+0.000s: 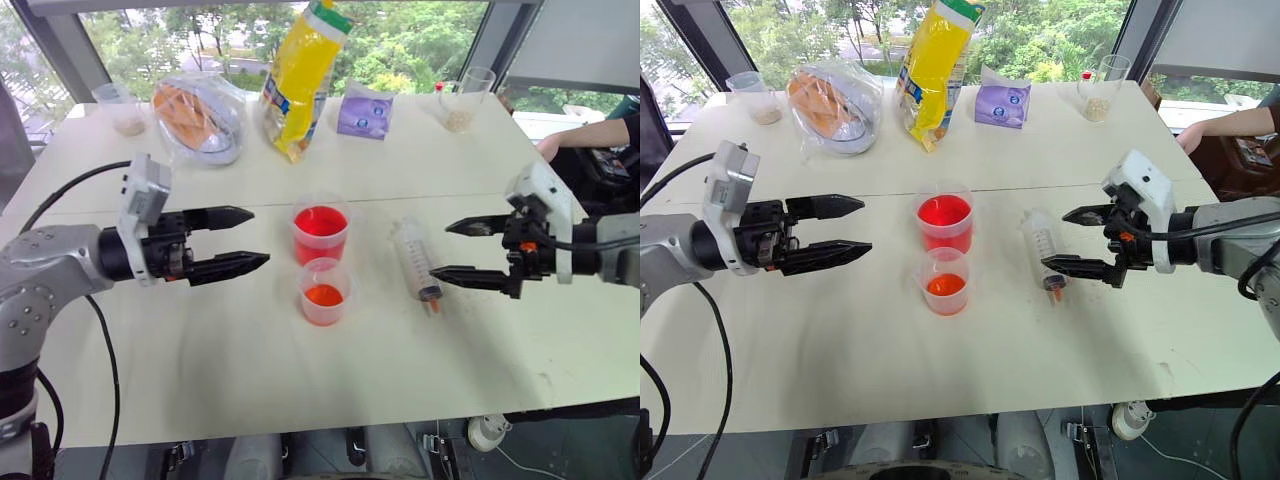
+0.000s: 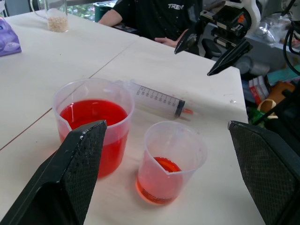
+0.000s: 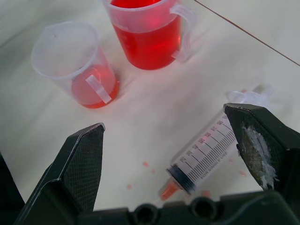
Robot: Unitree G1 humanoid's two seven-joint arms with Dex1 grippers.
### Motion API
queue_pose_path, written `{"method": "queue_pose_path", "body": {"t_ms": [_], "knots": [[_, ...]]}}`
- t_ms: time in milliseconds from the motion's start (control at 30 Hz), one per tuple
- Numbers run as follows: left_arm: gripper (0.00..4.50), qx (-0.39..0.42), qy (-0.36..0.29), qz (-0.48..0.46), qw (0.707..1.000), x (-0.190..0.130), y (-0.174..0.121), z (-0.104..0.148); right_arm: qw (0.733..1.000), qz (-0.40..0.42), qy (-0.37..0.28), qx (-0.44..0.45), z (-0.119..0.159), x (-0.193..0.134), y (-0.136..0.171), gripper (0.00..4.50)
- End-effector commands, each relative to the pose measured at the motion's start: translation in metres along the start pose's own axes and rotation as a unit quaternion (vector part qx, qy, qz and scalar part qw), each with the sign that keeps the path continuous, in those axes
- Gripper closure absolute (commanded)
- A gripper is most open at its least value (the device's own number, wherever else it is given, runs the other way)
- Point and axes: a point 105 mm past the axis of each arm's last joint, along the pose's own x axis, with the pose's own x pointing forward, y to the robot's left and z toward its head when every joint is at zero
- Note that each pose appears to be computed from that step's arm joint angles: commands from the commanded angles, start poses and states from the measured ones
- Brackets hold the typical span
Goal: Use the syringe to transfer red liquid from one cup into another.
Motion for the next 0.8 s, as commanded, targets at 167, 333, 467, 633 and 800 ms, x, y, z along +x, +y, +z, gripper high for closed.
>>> {"method": "queue_pose_path", "body": {"t_ms": [167,333,467,633,800], "knots": [[0.23,0.019,-0.012,-0.01,1.0,0.001,-0.002,0.005,1.0,-0.015,0.006,0.003,-0.002,-0.007,-0.005,0.05],[0.23,0.015,-0.016,-0.013,1.0,0.002,-0.001,0.004,0.999,-0.029,0.013,0.01,-0.004,-0.006,-0.013,0.05],[0.23,0.016,-0.012,-0.013,1.0,0.002,-0.001,0.002,0.999,-0.04,0.029,0.019,-0.01,-0.003,-0.02,0.05],[0.23,0.023,-0.016,-0.007,1.0,0.003,0.001,0.001,0.997,-0.05,0.053,0.037,-0.012,0.001,-0.027,0.05],[0.23,0.025,-0.025,-0.01,0.999,0.009,0.004,0.001,0.989,-0.079,0.083,0.092,-0.011,0.017,-0.046,0.05]]}}
